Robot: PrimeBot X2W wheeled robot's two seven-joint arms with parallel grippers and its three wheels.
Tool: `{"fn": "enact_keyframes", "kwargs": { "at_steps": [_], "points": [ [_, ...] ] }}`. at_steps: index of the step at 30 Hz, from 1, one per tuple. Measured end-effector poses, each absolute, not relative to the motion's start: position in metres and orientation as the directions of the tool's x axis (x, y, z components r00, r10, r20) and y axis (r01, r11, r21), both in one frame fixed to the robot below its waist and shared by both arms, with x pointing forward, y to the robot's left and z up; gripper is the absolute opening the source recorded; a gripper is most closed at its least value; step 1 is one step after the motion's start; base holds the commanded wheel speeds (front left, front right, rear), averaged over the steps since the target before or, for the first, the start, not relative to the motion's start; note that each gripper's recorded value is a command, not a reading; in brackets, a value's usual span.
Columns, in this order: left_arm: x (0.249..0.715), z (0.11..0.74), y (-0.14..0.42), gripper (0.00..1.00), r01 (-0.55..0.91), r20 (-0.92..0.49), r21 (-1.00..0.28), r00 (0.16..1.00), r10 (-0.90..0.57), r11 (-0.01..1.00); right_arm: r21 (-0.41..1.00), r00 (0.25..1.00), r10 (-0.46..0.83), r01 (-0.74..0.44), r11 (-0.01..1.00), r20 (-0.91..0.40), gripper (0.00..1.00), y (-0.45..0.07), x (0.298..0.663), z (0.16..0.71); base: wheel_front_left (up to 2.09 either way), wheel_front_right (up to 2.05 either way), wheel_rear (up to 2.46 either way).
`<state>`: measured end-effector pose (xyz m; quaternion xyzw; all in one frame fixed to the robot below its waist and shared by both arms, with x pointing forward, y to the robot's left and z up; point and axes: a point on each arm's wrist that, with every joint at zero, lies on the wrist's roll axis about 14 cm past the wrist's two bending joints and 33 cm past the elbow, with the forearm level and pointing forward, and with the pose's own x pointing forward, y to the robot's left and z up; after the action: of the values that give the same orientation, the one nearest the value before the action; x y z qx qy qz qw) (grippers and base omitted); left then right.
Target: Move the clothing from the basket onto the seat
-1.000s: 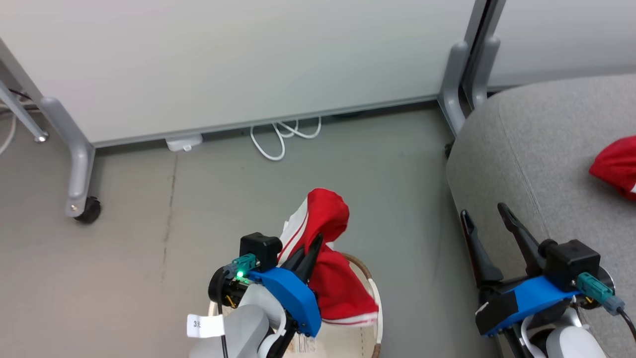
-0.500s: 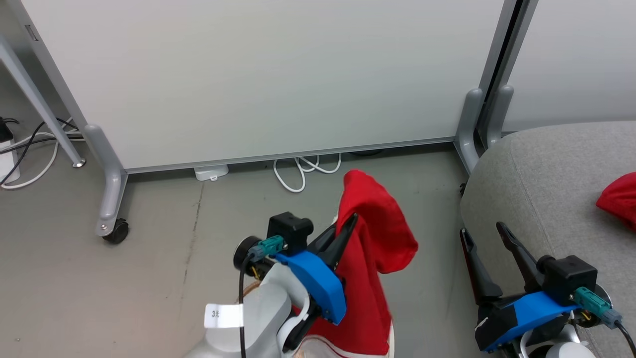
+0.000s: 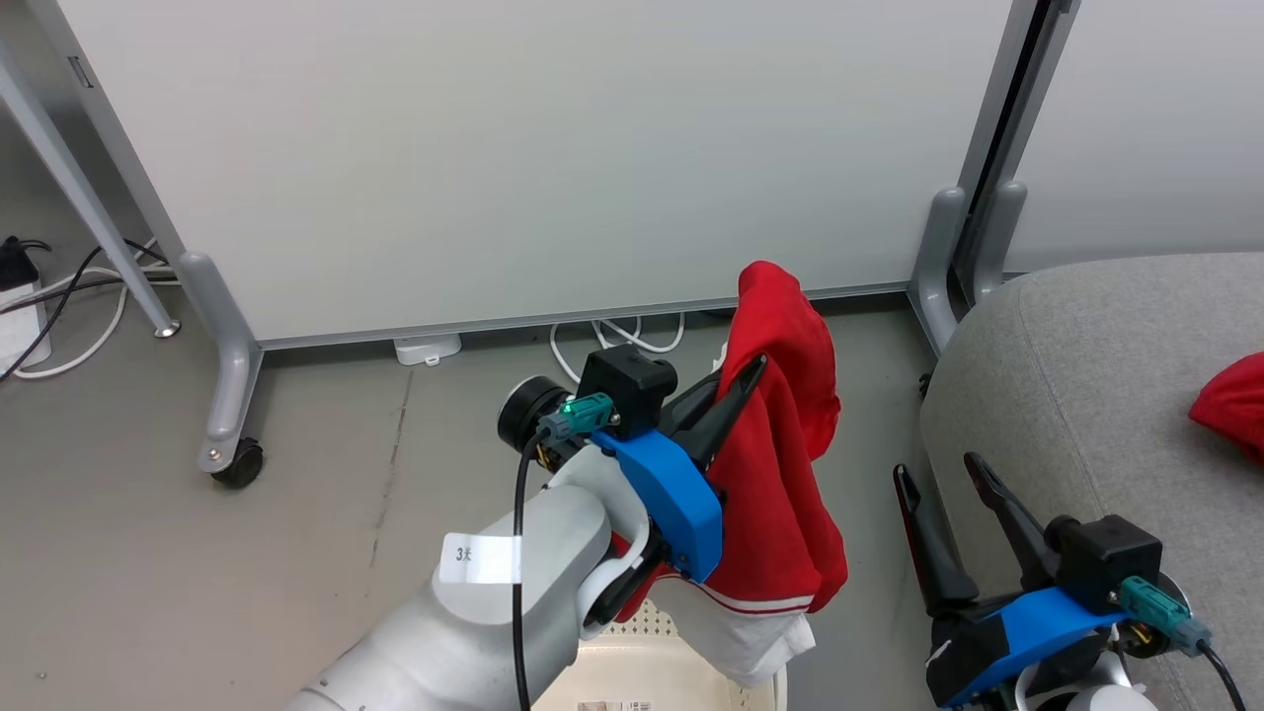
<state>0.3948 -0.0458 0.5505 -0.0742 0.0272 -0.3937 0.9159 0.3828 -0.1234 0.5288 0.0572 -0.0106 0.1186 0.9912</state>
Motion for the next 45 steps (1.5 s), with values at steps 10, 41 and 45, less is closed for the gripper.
{"fn": "enact_keyframes", "kwargs": {
  "at_steps": [10,41,45],
  "points": [
    [0.397,0.562,-0.051,0.0,0.733,0.024,-0.141,0.675,-0.738,0.666,0.12,0.971,0.235,-0.237,0.964,0.034,1.0,-0.122,0.38,0.527,0.0,0.0,0.0],
    [0.394,0.549,-0.057,0.0,0.743,-0.012,-0.165,0.656,-0.754,0.649,0.113,0.873,0.48,-0.47,0.875,-0.085,1.0,-0.046,0.397,0.513,0.0,0.0,0.0],
    [0.394,0.55,-0.057,0.0,0.743,-0.01,-0.164,0.657,-0.754,0.649,0.116,0.85,0.516,-0.505,0.856,-0.109,1.0,-0.034,0.4,0.508,0.0,0.0,0.0]
  ]
}}
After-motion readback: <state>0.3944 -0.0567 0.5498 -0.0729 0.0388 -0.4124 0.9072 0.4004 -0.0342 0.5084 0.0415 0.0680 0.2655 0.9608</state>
